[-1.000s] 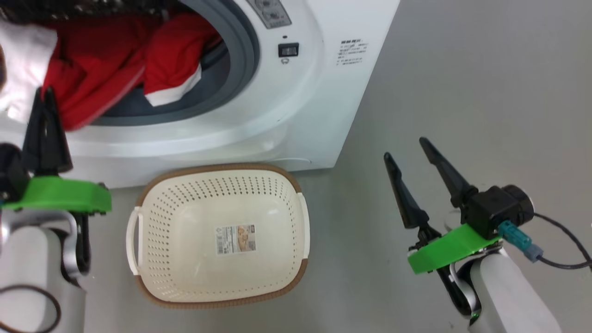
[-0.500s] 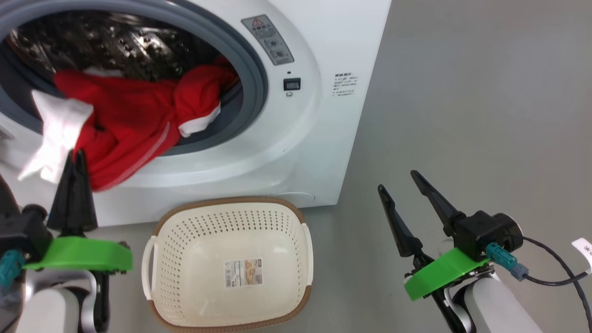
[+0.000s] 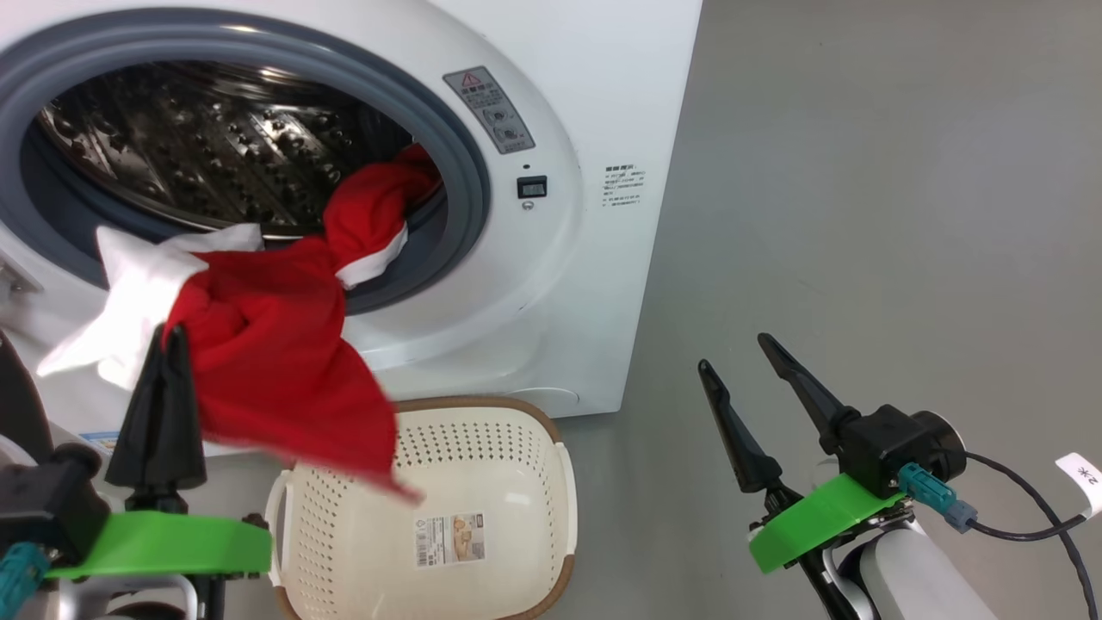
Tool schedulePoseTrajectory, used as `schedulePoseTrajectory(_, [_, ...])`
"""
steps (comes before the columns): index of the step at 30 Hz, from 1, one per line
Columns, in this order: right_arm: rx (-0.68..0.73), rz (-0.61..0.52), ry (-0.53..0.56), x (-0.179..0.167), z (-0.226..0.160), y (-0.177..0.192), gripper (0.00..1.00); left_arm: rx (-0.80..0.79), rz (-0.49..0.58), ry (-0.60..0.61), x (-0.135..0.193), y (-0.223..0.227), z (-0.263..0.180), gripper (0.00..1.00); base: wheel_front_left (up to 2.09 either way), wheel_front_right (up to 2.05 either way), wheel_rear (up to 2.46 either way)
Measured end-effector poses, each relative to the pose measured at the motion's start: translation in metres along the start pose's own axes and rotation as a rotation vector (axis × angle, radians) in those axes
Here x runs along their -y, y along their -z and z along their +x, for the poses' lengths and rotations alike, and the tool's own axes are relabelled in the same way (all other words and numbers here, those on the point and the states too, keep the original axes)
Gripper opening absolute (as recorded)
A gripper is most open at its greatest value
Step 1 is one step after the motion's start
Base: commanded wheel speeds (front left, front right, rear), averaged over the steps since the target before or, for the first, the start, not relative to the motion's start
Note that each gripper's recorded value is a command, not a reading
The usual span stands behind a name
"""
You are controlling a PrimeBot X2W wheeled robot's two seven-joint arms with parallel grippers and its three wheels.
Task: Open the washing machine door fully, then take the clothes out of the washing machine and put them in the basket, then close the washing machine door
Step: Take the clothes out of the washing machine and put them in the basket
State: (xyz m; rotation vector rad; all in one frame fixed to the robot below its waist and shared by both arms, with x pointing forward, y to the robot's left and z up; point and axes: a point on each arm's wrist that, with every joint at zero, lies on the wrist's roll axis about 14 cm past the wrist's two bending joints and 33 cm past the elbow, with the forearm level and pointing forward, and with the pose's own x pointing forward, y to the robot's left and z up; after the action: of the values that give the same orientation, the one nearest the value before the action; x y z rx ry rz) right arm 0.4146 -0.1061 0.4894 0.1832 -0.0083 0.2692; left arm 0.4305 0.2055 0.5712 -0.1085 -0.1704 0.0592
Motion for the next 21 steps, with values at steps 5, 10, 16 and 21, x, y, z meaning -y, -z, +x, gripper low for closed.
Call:
schedulePoseTrajectory(5, [-0.005,0.009,0.002,0.0,-0.001,0.002,1.0,-0.032,-0.027,0.013,0.007,0.006,-0.004,0.0,0.0,0.0,0.0])
schedulePoseTrajectory(10, [-0.022,0.021,0.013,0.004,-0.001,0.009,1.0,-0.133,-0.124,0.02,0.017,0.034,-0.006,0.0,0.0,0.0,0.0])
schedulePoseTrajectory(16, [-0.048,0.027,0.026,0.009,-0.001,0.019,1.0,-0.314,-0.174,0.008,0.018,0.093,-0.016,0.0,0.0,0.0,0.0])
schedulePoseTrajectory(21, [-0.067,0.031,0.041,0.015,0.002,0.026,1.0,-0.461,-0.33,0.008,0.035,0.139,-0.021,0.0,0.0,0.0,0.0])
